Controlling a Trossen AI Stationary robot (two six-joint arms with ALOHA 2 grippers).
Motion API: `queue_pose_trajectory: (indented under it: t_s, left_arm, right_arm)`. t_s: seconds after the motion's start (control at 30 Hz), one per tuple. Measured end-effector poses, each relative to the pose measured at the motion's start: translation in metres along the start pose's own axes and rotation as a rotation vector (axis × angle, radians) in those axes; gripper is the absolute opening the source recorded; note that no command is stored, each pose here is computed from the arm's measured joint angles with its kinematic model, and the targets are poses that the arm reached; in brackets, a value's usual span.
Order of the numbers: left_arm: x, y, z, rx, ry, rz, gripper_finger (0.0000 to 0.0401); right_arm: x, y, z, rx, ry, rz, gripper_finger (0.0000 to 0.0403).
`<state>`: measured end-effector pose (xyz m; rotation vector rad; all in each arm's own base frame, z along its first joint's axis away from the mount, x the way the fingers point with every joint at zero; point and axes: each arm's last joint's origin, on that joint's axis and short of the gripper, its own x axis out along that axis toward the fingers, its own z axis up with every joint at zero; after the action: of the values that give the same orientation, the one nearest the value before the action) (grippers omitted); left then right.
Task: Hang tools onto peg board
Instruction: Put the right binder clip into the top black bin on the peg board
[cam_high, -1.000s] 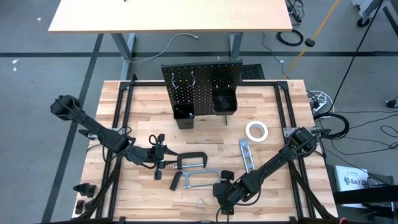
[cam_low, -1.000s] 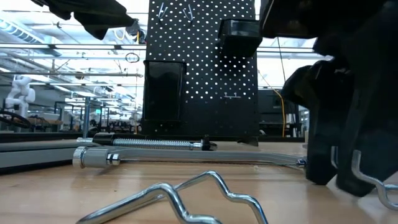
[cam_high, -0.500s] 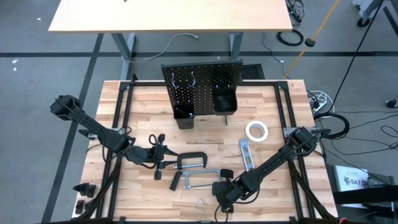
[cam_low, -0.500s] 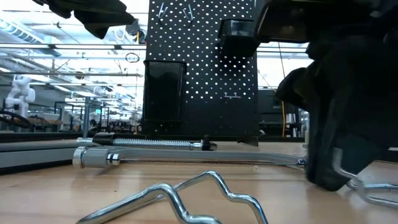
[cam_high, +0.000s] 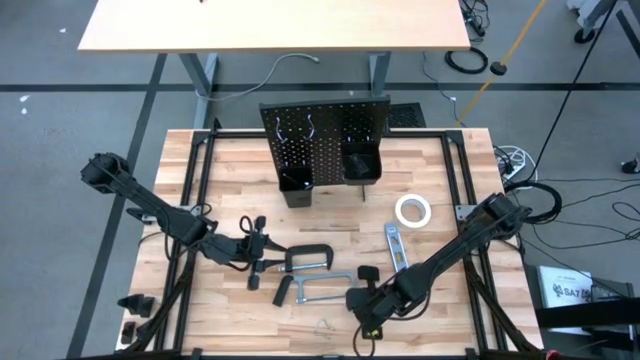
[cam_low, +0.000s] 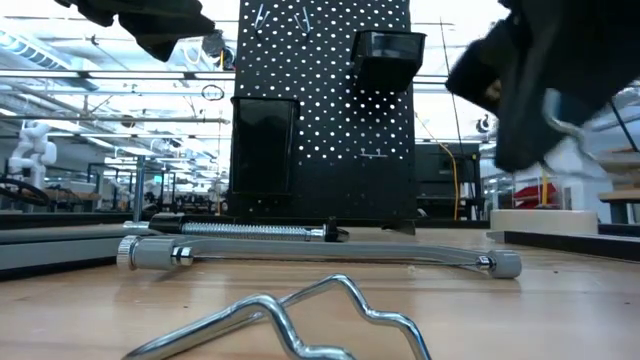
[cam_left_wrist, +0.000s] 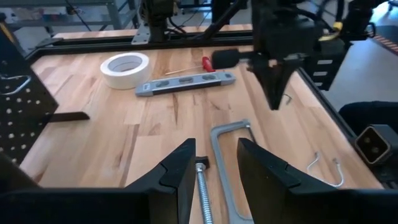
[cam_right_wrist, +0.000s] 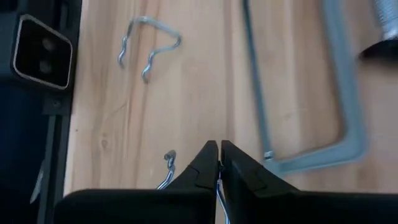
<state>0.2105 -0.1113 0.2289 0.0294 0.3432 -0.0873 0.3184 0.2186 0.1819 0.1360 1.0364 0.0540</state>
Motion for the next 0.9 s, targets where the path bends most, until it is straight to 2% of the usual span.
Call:
queue_pose_trajectory:
  t_s: [0.37, 0.6, 0.73, 0.9]
  left_arm:
    - [0.0, 0.0, 0.002, -0.002, -0.015, -0.009, 0.0123]
    - [0.0, 0.0, 0.001, -0.001, -0.014, -0.009, 0.0123]
    - [0.0, 0.0, 0.001, -0.001, -0.013, -0.009, 0.0123]
    - [0.0, 0.0, 0.001, -0.001, -0.013, -0.009, 0.0123]
  right_arm:
    - [-0.051, -0.011, 0.022, -0.07, -0.208, -0.083, 0.0002]
    - [-0.089, -0.028, 0.038, -0.089, -0.344, -0.148, 0.0002]
    - [-0.109, -0.04, 0.045, -0.088, -0.434, -0.248, 0.0002]
    - [-0.133, -0.059, 0.055, -0.042, -0.565, -0.463, 0.0002]
